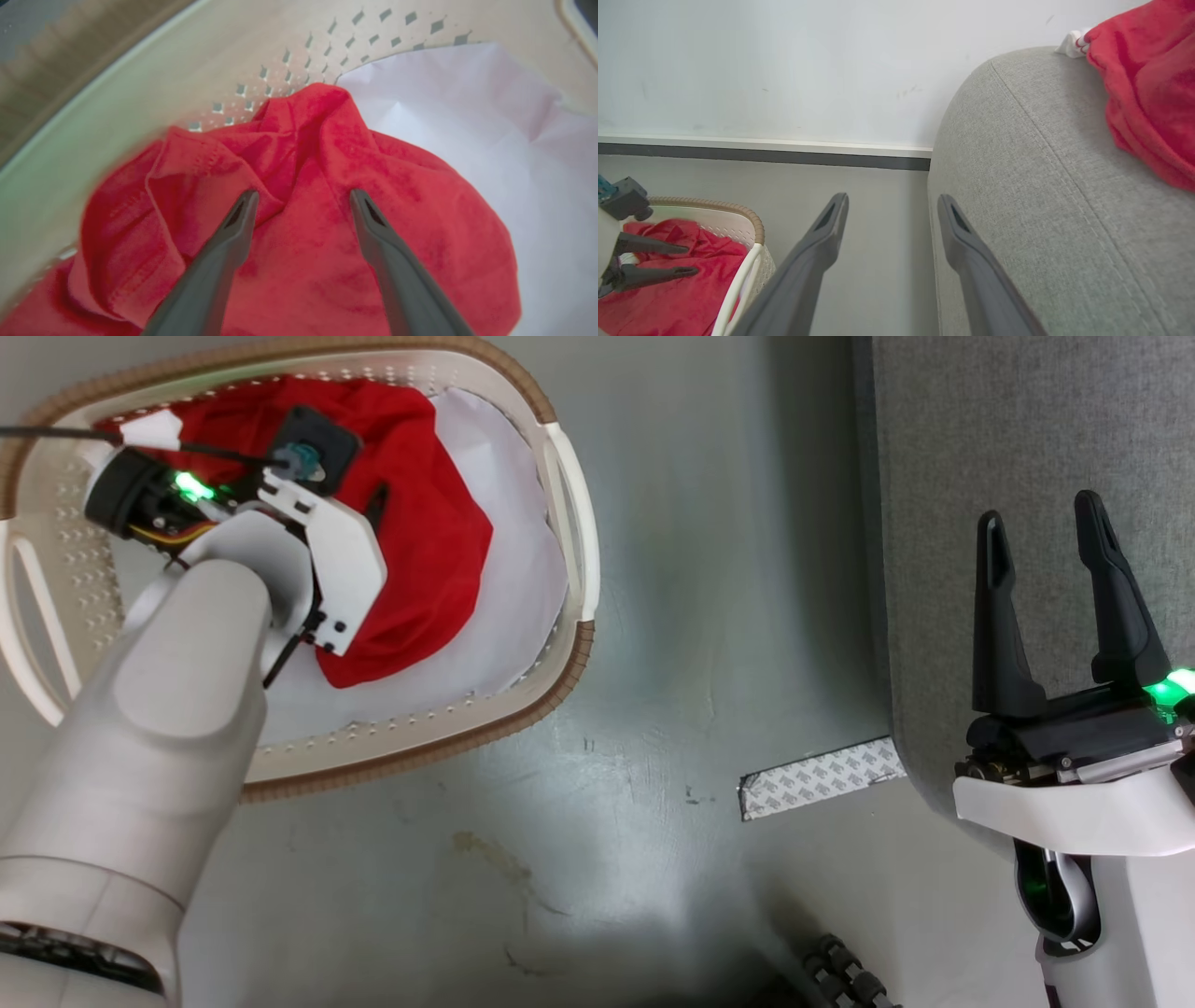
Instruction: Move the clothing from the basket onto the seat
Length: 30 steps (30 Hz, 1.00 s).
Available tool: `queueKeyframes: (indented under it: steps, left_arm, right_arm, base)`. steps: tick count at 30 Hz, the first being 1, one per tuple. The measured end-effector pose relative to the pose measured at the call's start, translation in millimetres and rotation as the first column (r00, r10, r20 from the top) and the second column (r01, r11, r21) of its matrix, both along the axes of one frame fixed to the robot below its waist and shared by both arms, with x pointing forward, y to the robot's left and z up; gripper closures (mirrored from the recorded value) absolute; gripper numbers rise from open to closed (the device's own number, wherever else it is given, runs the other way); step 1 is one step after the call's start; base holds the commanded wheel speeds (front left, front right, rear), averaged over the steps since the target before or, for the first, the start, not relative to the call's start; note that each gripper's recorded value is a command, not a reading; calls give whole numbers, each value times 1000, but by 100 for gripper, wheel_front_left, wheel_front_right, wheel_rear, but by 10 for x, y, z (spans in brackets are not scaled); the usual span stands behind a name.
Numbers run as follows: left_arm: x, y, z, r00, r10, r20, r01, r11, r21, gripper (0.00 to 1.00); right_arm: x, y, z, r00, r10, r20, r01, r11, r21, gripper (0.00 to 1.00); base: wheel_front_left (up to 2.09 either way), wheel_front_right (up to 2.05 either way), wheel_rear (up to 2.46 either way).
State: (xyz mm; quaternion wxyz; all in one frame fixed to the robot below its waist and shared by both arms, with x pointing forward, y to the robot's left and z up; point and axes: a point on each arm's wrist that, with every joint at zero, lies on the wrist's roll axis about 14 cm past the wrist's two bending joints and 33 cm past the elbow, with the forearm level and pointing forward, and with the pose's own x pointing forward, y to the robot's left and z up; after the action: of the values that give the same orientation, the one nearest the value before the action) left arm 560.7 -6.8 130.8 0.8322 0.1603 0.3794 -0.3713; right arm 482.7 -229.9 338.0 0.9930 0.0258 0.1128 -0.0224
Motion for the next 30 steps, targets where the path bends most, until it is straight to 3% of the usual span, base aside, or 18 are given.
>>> queueKeyframes:
  steps: [11,12,13,15,17,22,30]
  left_arm:
    - [-72,-11,-223,998,-31,-56,33,999,42,0]
    - [-89,-16,-240,997,-32,-64,35,998,42,8]
    - [-103,-25,-251,997,-34,-69,36,999,40,50]
    - [-130,-36,-272,996,-34,-80,37,999,35,79]
    - [-150,-41,-278,996,-41,-84,44,998,35,99]
    - [-187,-52,-172,995,-61,-73,63,998,26,100]
    - [-176,-131,379,999,-37,1,36,996,-83,100]
  right_arm:
    - [-62,-16,-100,999,-5,-33,5,1000,2,0]
    - [-63,-17,-104,999,-5,-34,5,1000,1,0]
    - [-64,-18,-107,999,-6,-34,6,1000,3,0]
    - [-65,-21,-112,999,-7,-35,8,1000,3,0]
    - [-63,-51,-104,999,-18,-32,18,1000,6,0]
    - [-38,-108,-28,999,-35,-10,35,999,2,0]
    - [-8,-154,232,997,-53,51,53,999,-4,0]
  base:
    - [0,0,0]
    - [0,0,0]
    - [0,0,0]
    - [0,0,0]
    - [0,0,0]
    - [0,0,0]
    - [0,0,0]
